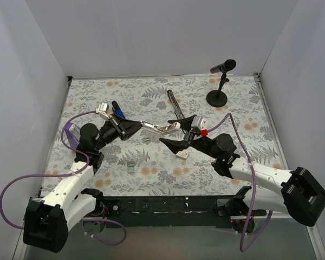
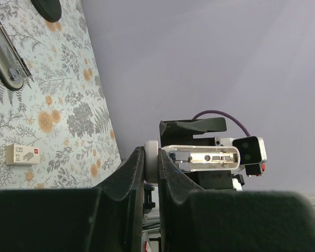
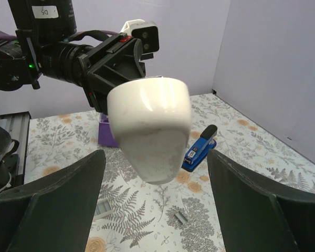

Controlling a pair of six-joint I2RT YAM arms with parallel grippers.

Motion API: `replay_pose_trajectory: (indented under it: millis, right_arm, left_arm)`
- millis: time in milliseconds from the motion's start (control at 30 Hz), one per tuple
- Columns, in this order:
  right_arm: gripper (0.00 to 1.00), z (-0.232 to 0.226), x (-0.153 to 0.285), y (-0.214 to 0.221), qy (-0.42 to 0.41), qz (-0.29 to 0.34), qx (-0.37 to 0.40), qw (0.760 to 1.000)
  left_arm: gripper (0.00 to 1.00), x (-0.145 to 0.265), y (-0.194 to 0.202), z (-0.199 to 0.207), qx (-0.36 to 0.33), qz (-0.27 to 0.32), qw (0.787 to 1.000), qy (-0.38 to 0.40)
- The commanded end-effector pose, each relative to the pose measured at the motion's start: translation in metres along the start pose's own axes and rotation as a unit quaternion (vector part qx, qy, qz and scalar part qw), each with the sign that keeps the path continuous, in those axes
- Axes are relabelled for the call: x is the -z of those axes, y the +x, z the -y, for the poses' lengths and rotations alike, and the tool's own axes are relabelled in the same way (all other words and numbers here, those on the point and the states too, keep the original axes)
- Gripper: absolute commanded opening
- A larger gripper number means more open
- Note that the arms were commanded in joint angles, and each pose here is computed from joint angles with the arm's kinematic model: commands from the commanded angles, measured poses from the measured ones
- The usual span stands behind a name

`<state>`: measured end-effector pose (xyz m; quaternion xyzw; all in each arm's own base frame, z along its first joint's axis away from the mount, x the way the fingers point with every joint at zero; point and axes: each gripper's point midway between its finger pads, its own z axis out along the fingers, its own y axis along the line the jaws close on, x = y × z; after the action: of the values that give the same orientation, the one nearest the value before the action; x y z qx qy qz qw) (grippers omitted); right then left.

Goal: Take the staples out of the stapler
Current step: Unload the staple at the center of the board.

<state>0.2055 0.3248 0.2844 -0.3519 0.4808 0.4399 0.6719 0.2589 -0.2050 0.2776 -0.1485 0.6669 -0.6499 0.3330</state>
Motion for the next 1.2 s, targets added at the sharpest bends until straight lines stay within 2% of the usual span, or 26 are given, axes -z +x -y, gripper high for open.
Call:
replay_pose_trajectory:
  millis: [0,400,633,833,867,933,1067,1133,1167]
  right_arm:
    - [0.86,0.007,-0.005,-0.036,0.010,0.064,0.066,0.996]
    - [0.76,-0.012,-0.016,-0.027,-0.066,0.065,0.127,0.988]
    - [0.65,-0.010,-0.016,-0.024,-0.060,0.074,0.125,0.988]
    - [0.47,-0.010,-0.019,-0.030,-0.059,0.086,0.125,0.987]
    - [0.37,-0.010,-0.019,-0.030,-0.059,0.085,0.124,0.987]
    - [0.28,-0.008,-0.019,-0.030,-0.054,0.085,0.123,0.987]
    - [0.02,-0.003,-0.015,-0.032,-0.035,0.089,0.125,0.988]
    - [0.01,0.001,-0.015,-0.032,-0.025,0.083,0.130,0.988]
    - [0.01,0.002,-0.014,-0.035,-0.020,0.083,0.133,0.987]
  left_arm:
    - [0.00,0.005,0.003,0.041,0.160,-0.023,0.986,0.031]
    - [0.00,0.006,0.007,0.042,0.172,-0.035,0.984,0.036]
    - [0.00,0.007,0.007,0.039,0.180,-0.033,0.983,0.034]
    - [0.00,0.006,0.008,0.033,0.182,-0.030,0.982,0.028]
    - [0.00,0.007,0.008,0.032,0.187,-0.030,0.982,0.028]
    - [0.00,0.008,0.008,0.031,0.191,-0.029,0.981,0.031]
    - [0.00,0.009,0.010,0.030,0.184,-0.028,0.982,0.038]
    - [0.01,0.009,0.009,0.028,0.176,-0.026,0.983,0.035]
    - [0.07,0.009,0.009,0.027,0.172,-0.023,0.984,0.033]
